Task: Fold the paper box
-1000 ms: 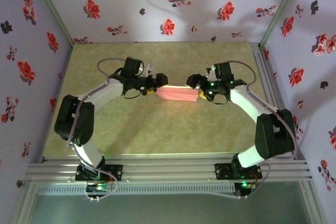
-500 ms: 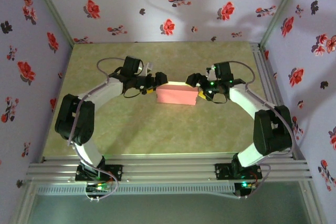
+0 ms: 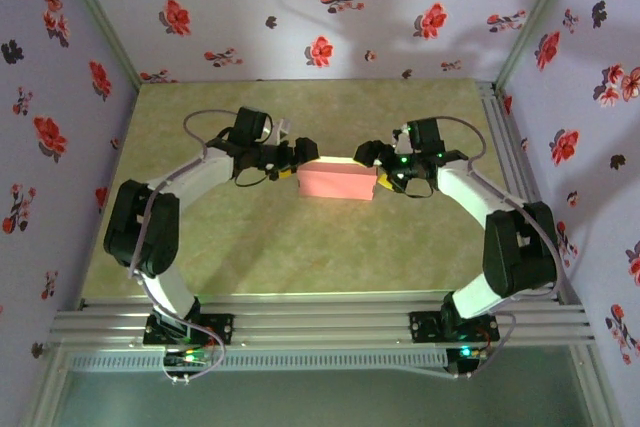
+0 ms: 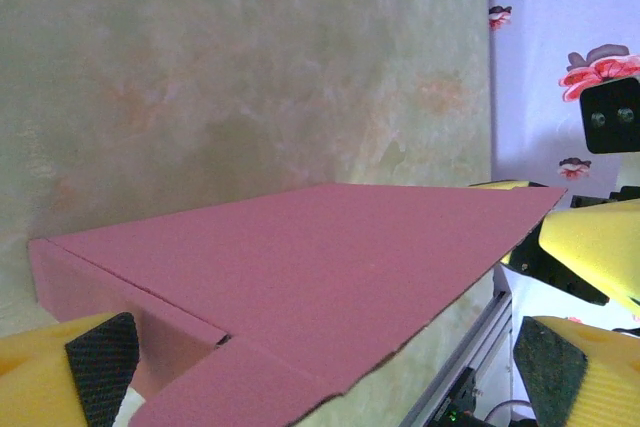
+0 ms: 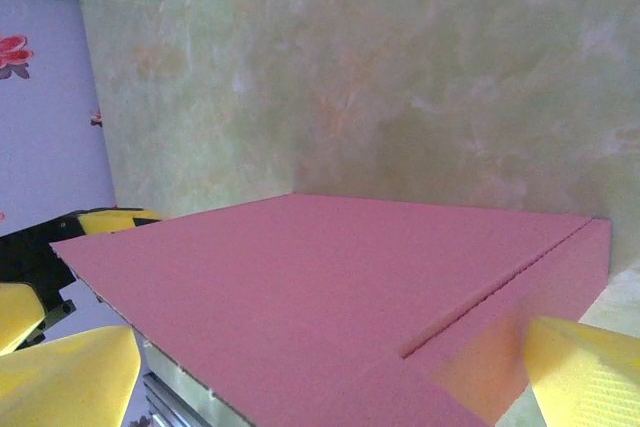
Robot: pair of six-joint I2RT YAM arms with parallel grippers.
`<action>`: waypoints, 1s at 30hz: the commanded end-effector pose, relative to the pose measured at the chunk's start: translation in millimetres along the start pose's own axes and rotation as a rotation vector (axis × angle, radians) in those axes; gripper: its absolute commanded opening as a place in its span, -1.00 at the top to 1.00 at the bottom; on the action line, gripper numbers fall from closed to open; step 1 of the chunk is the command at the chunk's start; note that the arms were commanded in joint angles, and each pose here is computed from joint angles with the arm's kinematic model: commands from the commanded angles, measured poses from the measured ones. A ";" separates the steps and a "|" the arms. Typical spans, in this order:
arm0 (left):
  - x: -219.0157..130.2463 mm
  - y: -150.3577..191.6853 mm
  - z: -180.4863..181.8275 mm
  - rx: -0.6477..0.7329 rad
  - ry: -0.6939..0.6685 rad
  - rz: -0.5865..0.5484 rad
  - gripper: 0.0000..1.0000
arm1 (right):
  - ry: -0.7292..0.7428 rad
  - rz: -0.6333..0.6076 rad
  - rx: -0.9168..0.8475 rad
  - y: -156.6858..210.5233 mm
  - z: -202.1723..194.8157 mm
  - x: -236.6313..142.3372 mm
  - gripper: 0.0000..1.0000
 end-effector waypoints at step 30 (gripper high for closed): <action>-88.1 -1.2 -32.1 0.496 -0.157 0.059 -0.73 | 0.329 -0.102 -0.493 15.0 9.4 -83.7 -0.56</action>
Point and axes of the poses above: each hand's point on the last joint's axis, 136 mm out from that joint toward the fingers, its own x axis out along the fingers, its own z axis along the line the jaws close on, y = z × x, the point moved 6 cm from there along -x, back along the fingers, and after that the axes turned 11 degrees about x, right-handed, at the moved point
